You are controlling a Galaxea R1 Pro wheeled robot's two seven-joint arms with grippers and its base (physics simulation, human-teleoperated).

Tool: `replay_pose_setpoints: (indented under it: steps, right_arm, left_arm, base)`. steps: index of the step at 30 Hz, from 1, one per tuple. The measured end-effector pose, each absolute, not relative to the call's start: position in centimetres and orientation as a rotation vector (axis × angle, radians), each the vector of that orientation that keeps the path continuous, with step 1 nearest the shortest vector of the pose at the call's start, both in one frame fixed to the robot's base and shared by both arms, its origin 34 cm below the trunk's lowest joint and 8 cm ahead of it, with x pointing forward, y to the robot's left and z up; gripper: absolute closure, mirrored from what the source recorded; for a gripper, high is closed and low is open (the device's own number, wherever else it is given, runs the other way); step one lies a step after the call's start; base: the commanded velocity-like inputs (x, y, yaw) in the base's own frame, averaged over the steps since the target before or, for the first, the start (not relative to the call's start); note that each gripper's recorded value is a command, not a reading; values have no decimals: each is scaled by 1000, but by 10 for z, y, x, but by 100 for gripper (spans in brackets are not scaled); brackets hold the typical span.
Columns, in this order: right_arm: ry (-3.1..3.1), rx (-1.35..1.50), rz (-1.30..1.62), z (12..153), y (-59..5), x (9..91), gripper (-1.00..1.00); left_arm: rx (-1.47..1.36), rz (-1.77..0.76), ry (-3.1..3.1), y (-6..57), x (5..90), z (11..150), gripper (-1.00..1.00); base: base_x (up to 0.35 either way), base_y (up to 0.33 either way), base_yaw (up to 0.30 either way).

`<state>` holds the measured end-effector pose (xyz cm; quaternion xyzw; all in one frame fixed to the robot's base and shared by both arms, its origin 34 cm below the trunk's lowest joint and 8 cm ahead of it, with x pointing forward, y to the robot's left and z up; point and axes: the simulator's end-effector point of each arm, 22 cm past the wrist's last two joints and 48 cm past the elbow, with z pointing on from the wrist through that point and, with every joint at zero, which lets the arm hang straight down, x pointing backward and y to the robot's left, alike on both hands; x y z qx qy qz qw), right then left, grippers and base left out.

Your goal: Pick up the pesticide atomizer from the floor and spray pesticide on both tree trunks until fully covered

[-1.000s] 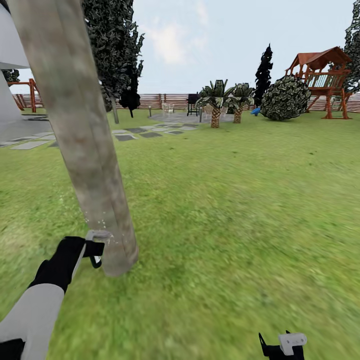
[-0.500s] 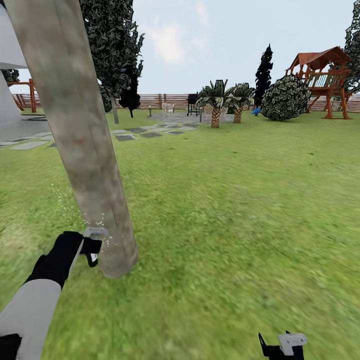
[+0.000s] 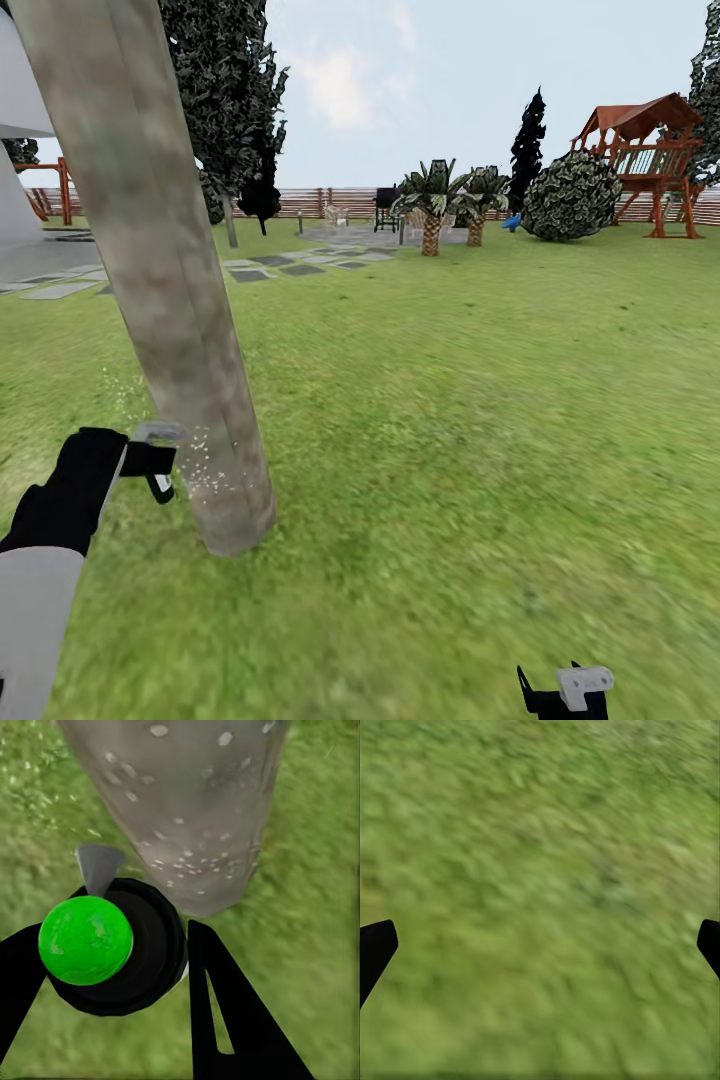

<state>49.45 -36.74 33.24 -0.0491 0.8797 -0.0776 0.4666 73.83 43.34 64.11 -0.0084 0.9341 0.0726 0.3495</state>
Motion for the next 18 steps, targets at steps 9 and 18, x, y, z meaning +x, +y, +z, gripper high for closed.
replay_pose_setpoints:
  steps: [9, 18]
  right_arm:
    - [2158, -120, -191, 333, -368, 495, -100]
    - [2158, -119, -193, 333, -368, 495, -100]
  left_arm:
    - [-52, 257, 2432, 473, 725, 649, 100]
    - [-52, 262, 2406, 473, 729, 661, 100]
  base:
    - [0, 0, 0]
    - [177, -131, 3]
